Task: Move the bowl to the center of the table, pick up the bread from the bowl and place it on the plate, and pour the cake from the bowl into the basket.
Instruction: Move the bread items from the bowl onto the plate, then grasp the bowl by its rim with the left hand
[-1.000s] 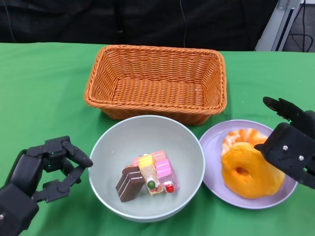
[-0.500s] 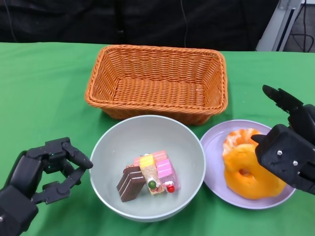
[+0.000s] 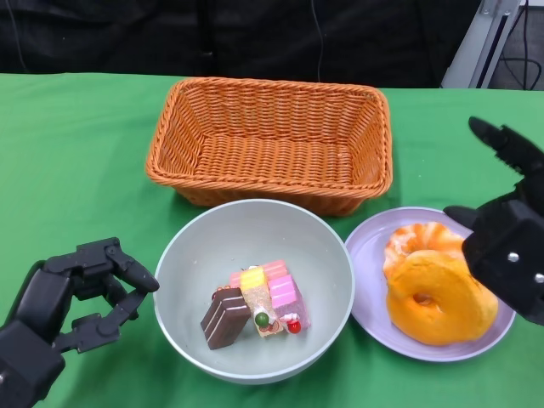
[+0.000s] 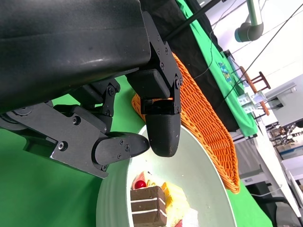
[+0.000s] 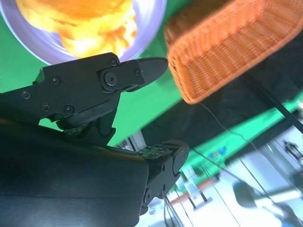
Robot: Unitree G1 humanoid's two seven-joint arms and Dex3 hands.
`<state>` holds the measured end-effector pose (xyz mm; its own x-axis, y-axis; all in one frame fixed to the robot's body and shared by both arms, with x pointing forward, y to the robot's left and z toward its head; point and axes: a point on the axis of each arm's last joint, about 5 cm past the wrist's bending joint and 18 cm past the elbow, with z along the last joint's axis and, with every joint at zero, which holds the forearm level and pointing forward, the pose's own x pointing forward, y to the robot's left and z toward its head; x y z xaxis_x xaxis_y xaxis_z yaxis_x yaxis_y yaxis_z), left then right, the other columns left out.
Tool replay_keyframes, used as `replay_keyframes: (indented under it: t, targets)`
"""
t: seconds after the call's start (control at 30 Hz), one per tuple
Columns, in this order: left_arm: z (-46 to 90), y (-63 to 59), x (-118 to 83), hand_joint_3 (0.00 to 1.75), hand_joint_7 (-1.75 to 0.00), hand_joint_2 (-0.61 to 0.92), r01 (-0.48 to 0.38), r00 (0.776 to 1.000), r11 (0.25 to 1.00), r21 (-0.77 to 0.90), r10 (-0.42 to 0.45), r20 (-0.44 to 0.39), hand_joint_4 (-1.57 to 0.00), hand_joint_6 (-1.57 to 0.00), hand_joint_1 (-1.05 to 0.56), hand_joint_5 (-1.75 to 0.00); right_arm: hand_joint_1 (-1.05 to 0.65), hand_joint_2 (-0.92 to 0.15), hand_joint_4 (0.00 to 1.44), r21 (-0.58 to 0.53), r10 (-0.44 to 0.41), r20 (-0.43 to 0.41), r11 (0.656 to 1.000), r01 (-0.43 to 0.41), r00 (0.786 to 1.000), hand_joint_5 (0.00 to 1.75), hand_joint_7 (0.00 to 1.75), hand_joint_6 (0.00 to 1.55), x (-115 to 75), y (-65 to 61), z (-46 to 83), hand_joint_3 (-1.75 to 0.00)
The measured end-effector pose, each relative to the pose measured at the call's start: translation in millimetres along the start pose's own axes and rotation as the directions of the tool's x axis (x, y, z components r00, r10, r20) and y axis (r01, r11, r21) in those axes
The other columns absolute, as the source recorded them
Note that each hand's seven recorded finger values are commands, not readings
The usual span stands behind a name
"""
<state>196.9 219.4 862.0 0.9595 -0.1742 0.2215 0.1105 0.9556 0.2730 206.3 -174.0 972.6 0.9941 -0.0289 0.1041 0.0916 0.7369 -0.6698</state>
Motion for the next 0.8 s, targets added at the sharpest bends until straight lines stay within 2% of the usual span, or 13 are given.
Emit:
replay_keyframes:
  t: [0.17, 0.33, 0.43, 0.6, 0.7, 0.73, 0.8]
  targets:
    - [0.0, 0.0, 0, 0.6, -1.07, 0.76, 0.0, 1.0, 1.0, 0.0, 0.0, 0.0, -0.82, -0.84, -0.11, -1.37, -0.48, -0.92, 0.85, 0.057, -0.022, 0.035, 0.998, 0.02, 0.999, 0.65, 0.02, 0.42, -4.7, -2.3, 4.2, -0.14]
    - [0.0, 0.1, 0, 0.58, -1.07, 0.76, 0.001, 1.0, 1.0, 0.001, -0.001, 0.0, -0.82, -0.84, -0.12, -1.37, -0.49, -0.92, 0.81, 0.088, -0.061, 0.084, 0.995, 0.054, 0.995, 0.61, 0.03, 0.44, -7.1, -4.1, 5.9, -0.14]
    - [0.1, 0.1, 0, 0.58, -1.07, 0.77, 0.001, 1.0, 1.0, 0.001, -0.001, 0.0, -0.83, -0.84, -0.11, -1.37, -0.44, -0.92, 0.8, 0.162, -0.075, 0.13, 0.985, 0.053, 0.989, 0.6, 0.04, 0.48, -10.2, -5.3, 5.4, -0.12]
    - [0.0, 0.6, 0, 0.57, -1.06, 0.77, 0.0, 1.0, 1.0, 0.002, 0.0, -0.001, -0.82, -0.84, -0.11, -1.37, -0.36, -0.92, 0.71, 0.382, -0.094, 0.281, 0.924, -0.022, 0.955, 0.76, 0.1, 0.69, -21.1, -4.2, 1.1, -0.13]
    - [0.0, 0.8, 0, 0.56, -1.05, 0.77, 0.0, 1.0, 1.0, 0.003, 0.0, -0.001, -0.83, -0.85, -0.12, -1.37, -0.31, -0.92, 0.65, 0.458, -0.085, 0.318, 0.886, -0.074, 0.944, 0.93, 0.14, 0.78, -28.0, -2.6, -3.3, -0.13]
    - [0.0, 1.0, 0, 0.57, -1.06, 0.77, 0.001, 1.0, 1.0, 0.003, -0.001, 0.0, -0.82, -0.85, -0.1, -1.37, -0.25, -0.92, 0.66, 0.479, -0.08, 0.327, 0.873, -0.093, 0.942, 1.0, 0.2, 0.85, -30.7, -1.7, -5.2, -0.15]
    - [-0.2, 1.7, 0, 0.57, -1.06, 0.77, 0.005, 1.0, 1.0, -0.001, -0.005, -0.001, -0.82, -0.85, -0.09, -1.36, -0.21, -0.91, 0.66, 0.508, -0.069, 0.352, 0.852, -0.129, 0.933, 1.07, 0.35, 0.85, -38.6, 1.4, -9.2, -0.19]
